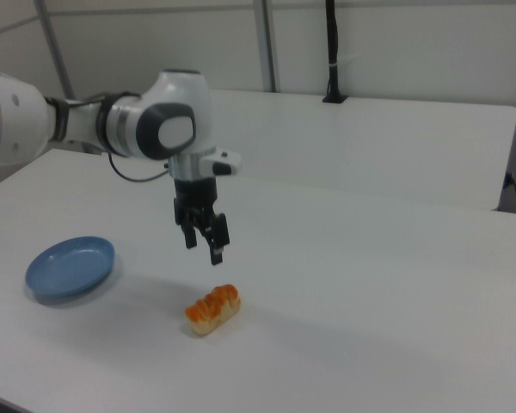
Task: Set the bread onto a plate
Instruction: 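Move the open gripper over the orange-topped bread roll and lower it, then close the gripper on the bread roll and lift it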
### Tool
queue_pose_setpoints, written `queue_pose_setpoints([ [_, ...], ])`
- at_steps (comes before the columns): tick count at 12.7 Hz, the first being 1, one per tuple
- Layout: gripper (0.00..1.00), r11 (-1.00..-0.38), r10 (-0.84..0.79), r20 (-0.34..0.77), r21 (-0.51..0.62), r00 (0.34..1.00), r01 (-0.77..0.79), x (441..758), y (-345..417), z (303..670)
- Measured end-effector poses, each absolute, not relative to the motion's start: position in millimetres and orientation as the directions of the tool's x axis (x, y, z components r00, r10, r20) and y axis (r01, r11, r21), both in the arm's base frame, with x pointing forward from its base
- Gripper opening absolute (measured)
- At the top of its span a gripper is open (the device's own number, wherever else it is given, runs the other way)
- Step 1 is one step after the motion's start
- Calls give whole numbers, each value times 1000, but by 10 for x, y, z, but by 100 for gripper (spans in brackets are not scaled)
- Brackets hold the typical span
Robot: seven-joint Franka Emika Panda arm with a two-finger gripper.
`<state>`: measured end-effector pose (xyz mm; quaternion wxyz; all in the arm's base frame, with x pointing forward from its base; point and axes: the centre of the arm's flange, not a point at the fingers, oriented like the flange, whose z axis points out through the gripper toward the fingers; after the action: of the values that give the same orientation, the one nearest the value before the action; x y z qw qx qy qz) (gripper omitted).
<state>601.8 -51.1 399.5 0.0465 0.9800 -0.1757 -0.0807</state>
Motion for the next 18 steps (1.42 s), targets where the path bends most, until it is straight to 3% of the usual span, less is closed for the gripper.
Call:
queue_pose_setpoints([
  [4, 100, -925, -370, -177, 161, 912, -344, 5927, -536, 3258],
  [6, 100, -924, -367, -176, 180, 914, -336, 5878, -581, 3119],
  [9, 89, -920, -374, -185, 193, 909, -340, 5818, -675, 3045],
  [11, 54, -927, -358, -189, 191, 914, -323, 5806, -752, 3051],
  [13, 26, -934, -338, -197, 188, 920, -303, 5795, -801, 3056],
  [18, 13, -944, -317, -247, 175, 916, -280, 5717, -879, 3338],
])
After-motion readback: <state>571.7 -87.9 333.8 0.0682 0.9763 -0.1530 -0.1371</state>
